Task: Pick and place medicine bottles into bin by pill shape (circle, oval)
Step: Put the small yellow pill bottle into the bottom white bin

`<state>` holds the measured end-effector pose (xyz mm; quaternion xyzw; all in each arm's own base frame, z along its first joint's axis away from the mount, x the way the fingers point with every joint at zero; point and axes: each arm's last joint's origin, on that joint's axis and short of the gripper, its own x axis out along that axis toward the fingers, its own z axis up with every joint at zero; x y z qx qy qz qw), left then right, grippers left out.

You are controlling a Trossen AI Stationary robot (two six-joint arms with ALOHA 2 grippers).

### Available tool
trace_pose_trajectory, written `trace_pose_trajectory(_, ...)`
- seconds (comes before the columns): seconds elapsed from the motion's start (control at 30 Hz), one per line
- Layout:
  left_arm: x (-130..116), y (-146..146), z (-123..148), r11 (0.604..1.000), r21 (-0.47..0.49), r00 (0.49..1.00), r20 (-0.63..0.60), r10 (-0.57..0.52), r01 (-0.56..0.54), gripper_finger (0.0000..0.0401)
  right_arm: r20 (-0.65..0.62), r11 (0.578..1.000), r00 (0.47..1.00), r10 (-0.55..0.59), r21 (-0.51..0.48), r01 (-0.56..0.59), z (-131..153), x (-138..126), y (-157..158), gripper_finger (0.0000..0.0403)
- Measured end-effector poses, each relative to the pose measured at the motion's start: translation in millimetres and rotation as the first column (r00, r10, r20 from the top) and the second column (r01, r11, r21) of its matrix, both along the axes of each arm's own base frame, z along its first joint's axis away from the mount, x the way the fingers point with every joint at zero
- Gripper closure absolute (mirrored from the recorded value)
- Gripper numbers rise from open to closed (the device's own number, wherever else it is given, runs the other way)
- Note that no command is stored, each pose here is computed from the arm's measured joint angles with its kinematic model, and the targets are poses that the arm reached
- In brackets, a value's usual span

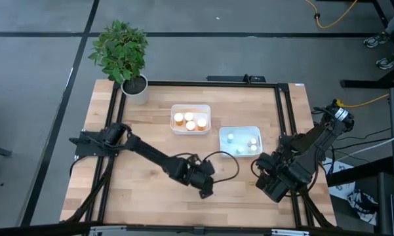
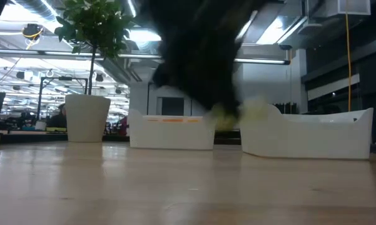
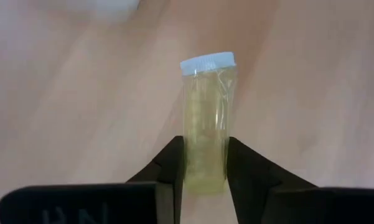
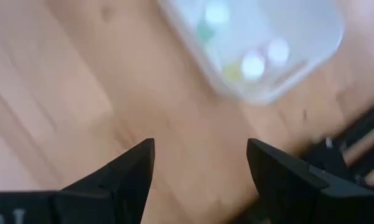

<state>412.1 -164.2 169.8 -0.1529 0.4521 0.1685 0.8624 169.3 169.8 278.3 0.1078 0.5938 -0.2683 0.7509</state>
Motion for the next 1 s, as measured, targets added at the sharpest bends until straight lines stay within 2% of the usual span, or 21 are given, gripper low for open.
trace_pose_trajectory(0.17,11.2,9.9,46.6,0.989,0.109,0.990,0.092,-0.110,0.100,0.0319,0.164,0.998,0.986,0.011,-0.069,0.000,1.3,4.7,2.9,0.0147)
trace_pose_trajectory(0.37,-0.5,21.1,117.6,0.946,0.284,0.956,0.197,-0.216,0.155,0.0319,0.267,0.989,0.958,0.104,-0.126,-0.072,4.3,-2.0,13.2,0.0147)
trace_pose_trajectory(0.43,-8.2,24.0,135.7,0.931,0.328,0.945,0.222,-0.239,0.159,0.0319,0.332,0.982,0.933,0.137,-0.169,-0.084,5.9,-3.6,16.7,0.0147)
trace_pose_trajectory(0.53,-14.6,27.0,156.2,0.910,0.396,0.929,0.279,-0.244,0.120,0.0319,0.485,0.957,0.850,0.204,-0.281,-0.069,10.4,-4.2,21.6,0.0147)
trace_pose_trajectory(0.63,-14.2,25.3,163.1,0.891,0.446,0.917,0.318,-0.240,0.078,0.0320,0.608,0.917,0.737,0.296,-0.398,-0.041,15.8,-4.9,27.8,0.0147)
trace_pose_trajectory(0.7,-14.2,22.7,163.8,0.877,0.478,0.916,0.325,-0.235,0.055,0.0320,0.651,0.896,0.683,0.332,-0.444,-0.012,18.2,-6.0,29.9,0.0147)
trace_pose_trajectory(0.87,-13.3,24.0,166.6,0.868,0.496,0.914,0.362,-0.184,-0.022,0.0320,0.692,0.893,0.643,0.328,-0.449,0.028,17.0,-4.3,33.1,0.0147)
trace_pose_trajectory(1.0,-10.5,22.7,166.8,0.878,0.475,0.893,0.417,-0.172,-0.052,0.0321,0.728,0.889,0.609,0.313,-0.451,0.082,14.1,4.6,35.1,0.0147)
